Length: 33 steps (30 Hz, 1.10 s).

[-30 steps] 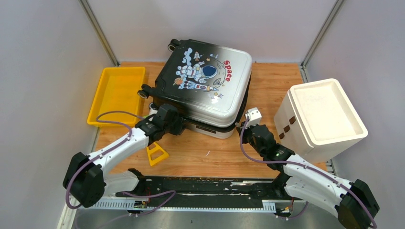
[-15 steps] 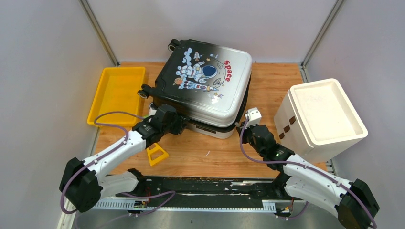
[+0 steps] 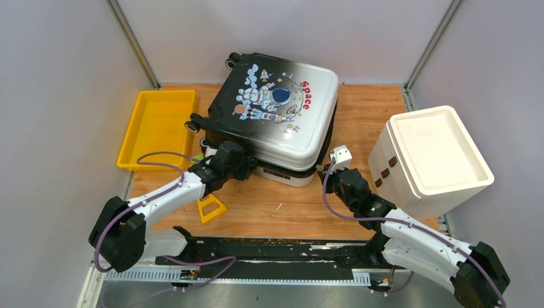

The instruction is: Open, take out, and arrange the luggage

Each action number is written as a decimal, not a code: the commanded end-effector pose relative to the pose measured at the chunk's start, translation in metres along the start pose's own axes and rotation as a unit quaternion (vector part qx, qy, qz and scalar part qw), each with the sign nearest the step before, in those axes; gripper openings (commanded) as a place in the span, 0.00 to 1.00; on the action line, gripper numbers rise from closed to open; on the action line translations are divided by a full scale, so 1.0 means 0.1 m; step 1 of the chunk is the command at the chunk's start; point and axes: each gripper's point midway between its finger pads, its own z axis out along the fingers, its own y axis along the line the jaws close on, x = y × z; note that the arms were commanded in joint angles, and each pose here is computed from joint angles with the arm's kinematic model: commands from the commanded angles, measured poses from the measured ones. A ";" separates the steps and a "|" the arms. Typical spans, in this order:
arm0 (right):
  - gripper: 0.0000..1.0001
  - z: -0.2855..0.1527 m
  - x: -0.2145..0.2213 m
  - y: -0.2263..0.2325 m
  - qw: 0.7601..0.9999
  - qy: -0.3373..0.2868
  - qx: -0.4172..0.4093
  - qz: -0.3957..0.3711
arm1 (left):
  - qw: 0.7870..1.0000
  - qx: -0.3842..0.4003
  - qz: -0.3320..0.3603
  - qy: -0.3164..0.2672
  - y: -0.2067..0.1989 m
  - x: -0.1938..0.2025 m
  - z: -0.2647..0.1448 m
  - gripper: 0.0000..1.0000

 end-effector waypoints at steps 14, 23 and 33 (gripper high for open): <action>0.00 0.09 -0.21 0.03 0.991 -0.033 -0.021 -0.125 | 0.997 -0.074 0.000 -0.037 0.25 -0.11 0.08 0.00; 0.00 0.06 -0.48 -0.66 0.976 -0.051 0.134 -0.162 | 0.991 -0.076 0.022 -0.105 0.34 -0.44 -0.22 0.00; 0.00 0.21 -1.03 -1.22 0.971 -0.109 0.173 -0.127 | 0.987 -0.106 0.054 -0.107 0.54 -0.49 -0.32 0.00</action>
